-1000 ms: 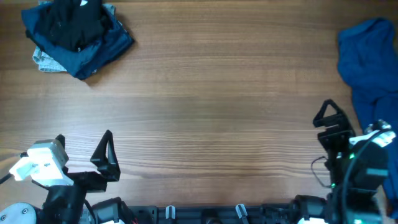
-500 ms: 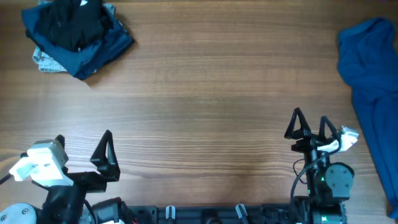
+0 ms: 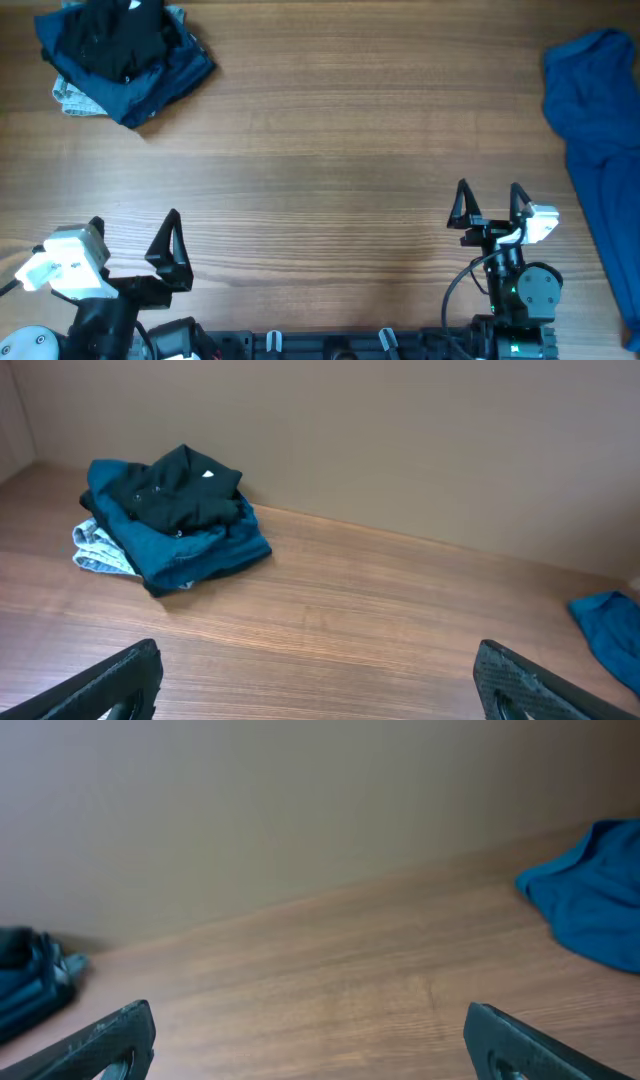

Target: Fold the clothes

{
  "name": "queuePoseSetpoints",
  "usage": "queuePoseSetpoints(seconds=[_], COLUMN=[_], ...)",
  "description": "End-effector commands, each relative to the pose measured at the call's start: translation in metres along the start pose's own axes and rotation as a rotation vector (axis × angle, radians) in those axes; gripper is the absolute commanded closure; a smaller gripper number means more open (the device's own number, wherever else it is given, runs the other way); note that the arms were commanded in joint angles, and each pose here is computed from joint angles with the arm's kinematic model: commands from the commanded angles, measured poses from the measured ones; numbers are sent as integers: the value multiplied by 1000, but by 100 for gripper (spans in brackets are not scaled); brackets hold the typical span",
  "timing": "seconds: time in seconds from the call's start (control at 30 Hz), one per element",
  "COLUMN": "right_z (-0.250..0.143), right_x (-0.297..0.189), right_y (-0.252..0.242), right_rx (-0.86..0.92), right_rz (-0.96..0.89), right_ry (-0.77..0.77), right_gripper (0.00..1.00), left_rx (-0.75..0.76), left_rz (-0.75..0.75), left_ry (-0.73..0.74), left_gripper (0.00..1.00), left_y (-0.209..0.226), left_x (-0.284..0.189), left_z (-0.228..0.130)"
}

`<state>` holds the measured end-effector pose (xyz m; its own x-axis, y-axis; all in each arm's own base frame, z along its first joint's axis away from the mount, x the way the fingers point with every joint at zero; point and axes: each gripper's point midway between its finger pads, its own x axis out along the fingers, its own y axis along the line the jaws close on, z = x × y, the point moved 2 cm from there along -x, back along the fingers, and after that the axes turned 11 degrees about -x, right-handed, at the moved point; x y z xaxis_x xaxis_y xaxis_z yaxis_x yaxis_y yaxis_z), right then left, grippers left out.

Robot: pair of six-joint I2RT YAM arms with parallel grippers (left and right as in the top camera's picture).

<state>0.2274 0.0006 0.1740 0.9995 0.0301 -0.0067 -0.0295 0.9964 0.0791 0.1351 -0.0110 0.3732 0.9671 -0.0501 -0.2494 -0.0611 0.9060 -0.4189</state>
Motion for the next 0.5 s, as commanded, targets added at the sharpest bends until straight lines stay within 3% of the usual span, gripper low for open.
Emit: queuePoseSetpoints(seconds=[0.0, 0.47], right_z=[2, 2], right_x=[-1, -1], right_y=[5, 6], right_rx=[-92, -86], right_rz=[31, 34], right_ry=[-15, -14], right_gripper=[0, 0], left_rx=[18, 18], left_rz=[0, 0], left_ry=[-2, -2], left_gripper=[0, 0], left_y=[0, 0], left_x=[0, 0], left_z=[-1, -1])
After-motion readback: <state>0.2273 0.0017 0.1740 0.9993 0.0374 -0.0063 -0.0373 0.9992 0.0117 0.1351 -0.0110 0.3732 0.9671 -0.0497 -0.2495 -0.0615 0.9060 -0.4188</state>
